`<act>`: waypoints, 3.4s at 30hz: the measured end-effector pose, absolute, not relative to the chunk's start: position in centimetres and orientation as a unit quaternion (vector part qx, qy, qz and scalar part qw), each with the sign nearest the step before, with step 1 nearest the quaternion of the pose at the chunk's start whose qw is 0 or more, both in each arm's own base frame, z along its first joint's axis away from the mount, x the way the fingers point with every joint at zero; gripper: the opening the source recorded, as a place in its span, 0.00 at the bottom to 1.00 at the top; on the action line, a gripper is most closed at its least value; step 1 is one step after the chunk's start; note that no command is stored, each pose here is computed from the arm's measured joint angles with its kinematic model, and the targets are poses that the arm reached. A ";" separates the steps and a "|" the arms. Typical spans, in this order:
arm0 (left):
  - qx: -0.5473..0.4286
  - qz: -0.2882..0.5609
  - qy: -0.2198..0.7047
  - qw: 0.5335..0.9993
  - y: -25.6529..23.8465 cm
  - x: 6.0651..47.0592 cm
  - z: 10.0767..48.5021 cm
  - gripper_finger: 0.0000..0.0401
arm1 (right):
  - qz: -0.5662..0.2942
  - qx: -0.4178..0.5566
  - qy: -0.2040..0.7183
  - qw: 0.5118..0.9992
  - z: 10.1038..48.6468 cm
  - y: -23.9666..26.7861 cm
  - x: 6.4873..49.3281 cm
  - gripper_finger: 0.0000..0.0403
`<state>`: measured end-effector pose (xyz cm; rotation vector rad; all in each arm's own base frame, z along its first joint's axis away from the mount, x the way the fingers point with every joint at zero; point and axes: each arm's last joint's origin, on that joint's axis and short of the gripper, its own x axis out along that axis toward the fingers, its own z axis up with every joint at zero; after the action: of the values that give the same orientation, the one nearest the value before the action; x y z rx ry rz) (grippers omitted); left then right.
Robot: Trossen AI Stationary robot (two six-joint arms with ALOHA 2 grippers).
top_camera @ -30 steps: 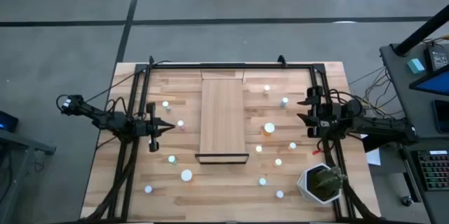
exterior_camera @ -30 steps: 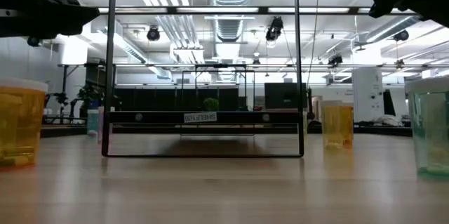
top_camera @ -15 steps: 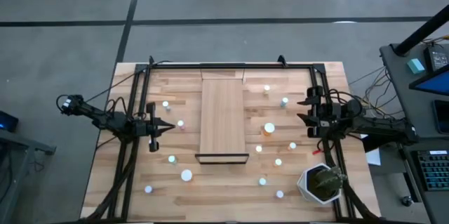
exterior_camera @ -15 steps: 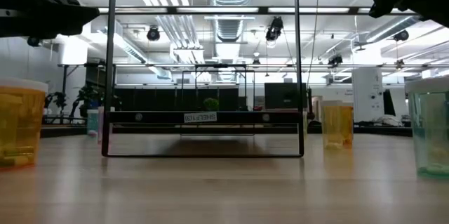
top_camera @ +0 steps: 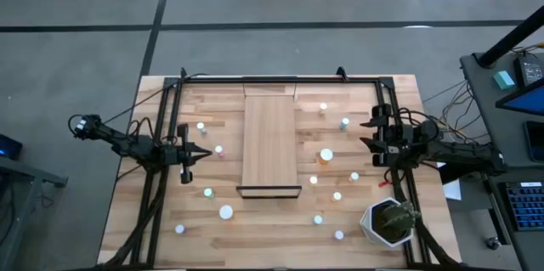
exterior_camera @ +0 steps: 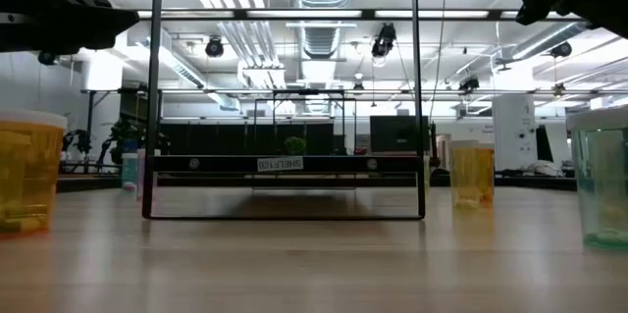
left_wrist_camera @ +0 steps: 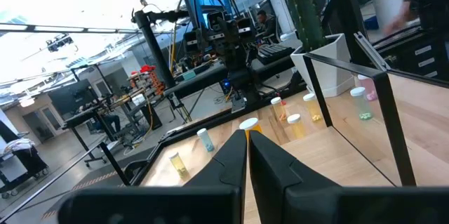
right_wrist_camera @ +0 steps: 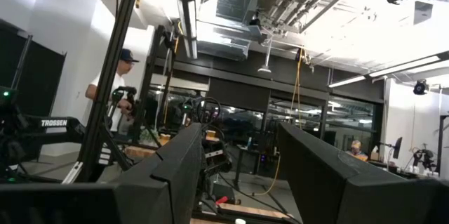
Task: Pick and place medicine bottles onto shelf by color
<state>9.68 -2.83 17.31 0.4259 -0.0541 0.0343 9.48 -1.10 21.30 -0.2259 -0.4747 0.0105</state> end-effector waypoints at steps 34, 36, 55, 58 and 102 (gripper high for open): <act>0.211 0.017 -0.027 0.977 -2.8 9.7 17.3 0.00 | 0.005 -0.112 -0.234 0.966 21.3 -1.1 9.5 0.44; 0.211 0.017 -0.027 0.977 -2.8 9.7 17.3 0.00 | 0.005 -0.112 -0.235 0.966 21.3 -1.1 9.5 0.44; -0.068 -0.015 -0.158 0.985 -2.8 9.2 19.9 0.00 | -0.023 0.190 -0.252 0.949 21.4 -1.7 9.4 0.44; -0.099 -0.018 -0.190 0.977 -2.7 9.0 20.5 0.00 | -0.023 0.190 -0.252 0.949 21.4 -1.7 9.4 0.44; 0.043 0.164 -0.195 0.966 -1.8 8.7 21.7 0.00 | -0.128 0.001 -0.173 0.977 25.1 -2.6 13.0 0.44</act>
<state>8.72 -1.76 21.69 0.0868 -0.3950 0.3309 12.98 -2.64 25.06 0.0022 -0.3490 -0.2571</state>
